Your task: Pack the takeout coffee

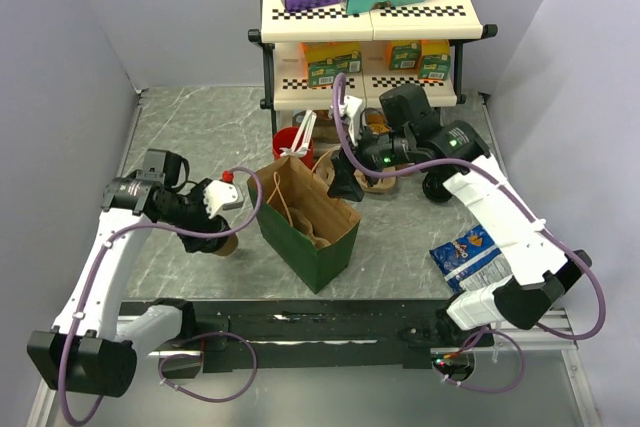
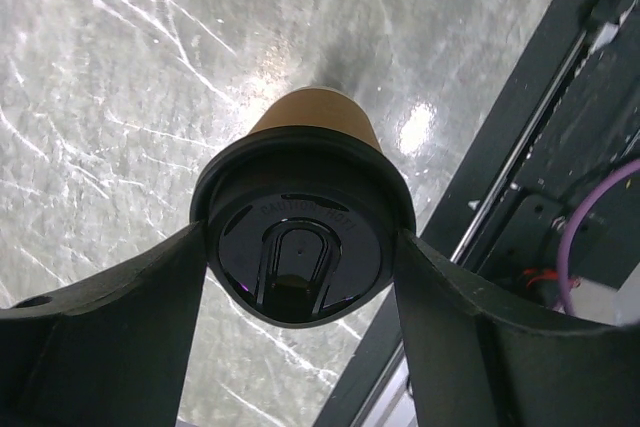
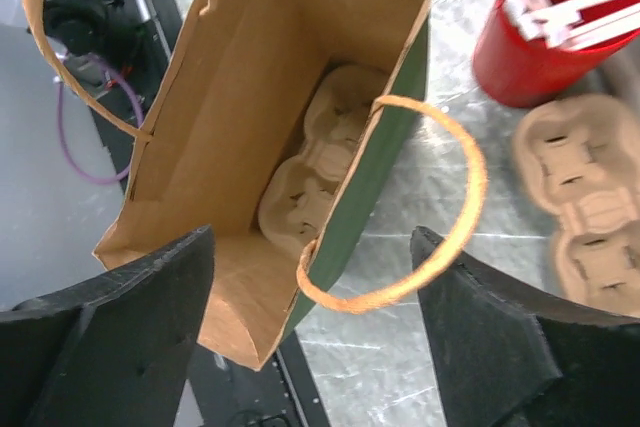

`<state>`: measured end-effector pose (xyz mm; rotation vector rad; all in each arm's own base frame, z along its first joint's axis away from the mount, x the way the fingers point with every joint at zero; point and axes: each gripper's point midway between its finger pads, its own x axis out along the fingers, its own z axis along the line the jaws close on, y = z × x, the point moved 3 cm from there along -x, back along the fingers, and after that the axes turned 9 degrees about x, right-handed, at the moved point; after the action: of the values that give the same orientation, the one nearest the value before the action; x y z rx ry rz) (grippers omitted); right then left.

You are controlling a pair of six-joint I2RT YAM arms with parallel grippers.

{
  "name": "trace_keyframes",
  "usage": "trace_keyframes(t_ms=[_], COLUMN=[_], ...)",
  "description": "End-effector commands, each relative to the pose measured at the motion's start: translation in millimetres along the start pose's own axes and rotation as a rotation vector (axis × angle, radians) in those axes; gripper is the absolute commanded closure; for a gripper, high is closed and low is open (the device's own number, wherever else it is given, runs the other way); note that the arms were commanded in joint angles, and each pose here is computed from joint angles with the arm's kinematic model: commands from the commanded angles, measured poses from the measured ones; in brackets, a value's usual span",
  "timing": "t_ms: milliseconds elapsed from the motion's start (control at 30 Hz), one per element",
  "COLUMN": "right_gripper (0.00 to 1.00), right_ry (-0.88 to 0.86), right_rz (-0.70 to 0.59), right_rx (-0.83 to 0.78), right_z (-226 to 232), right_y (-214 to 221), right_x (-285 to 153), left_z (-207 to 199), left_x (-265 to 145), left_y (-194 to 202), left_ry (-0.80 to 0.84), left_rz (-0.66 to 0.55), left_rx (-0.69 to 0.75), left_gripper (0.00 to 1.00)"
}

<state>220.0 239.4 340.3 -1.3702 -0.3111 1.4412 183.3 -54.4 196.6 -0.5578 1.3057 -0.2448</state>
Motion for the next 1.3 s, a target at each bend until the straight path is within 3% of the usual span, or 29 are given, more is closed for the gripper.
trace_keyframes(t_ms=[0,233,500,600,633,700,900,1033,1267], right_gripper=[0.17,0.37,0.51,0.67,0.80,0.99,1.00,1.00,1.00], right_ry=[-0.041,-0.076,-0.057,-0.052,-0.052,-0.039,0.024,0.075,0.093], right_rz=[0.039,0.138,0.211,0.210,0.205,0.206,0.147,0.109,0.130], right_rx=[0.041,0.074,0.096,0.084,0.067,0.041,-0.068,-0.167,-0.290], right_z=[3,-4,-14,-15,-14,-15,-17,-13,5], right_y=[9,28,44,43,42,42,21,4,14], right_x=[5,22,32,31,29,25,10,0,1], left_z=[-2,3,12,19,21,28,53,73,75], left_x=[-10,-22,-33,-39,-40,-47,-75,-106,-158], left_y=[-17,-21,-32,-36,-36,-39,-59,-96,-158], left_ry=[-0.039,-0.094,-0.144,-0.192,-0.203,-0.243,-0.342,-0.412,-0.416], left_rz=[-0.079,-0.079,-0.109,-0.113,-0.115,-0.128,-0.231,-0.372,-0.623], left_rx=[-0.062,-0.063,-0.074,-0.076,-0.083,-0.085,-0.140,-0.177,-0.073], left_gripper=[0.99,0.99,0.99,0.99,0.99,0.99,0.99,0.99,0.99])
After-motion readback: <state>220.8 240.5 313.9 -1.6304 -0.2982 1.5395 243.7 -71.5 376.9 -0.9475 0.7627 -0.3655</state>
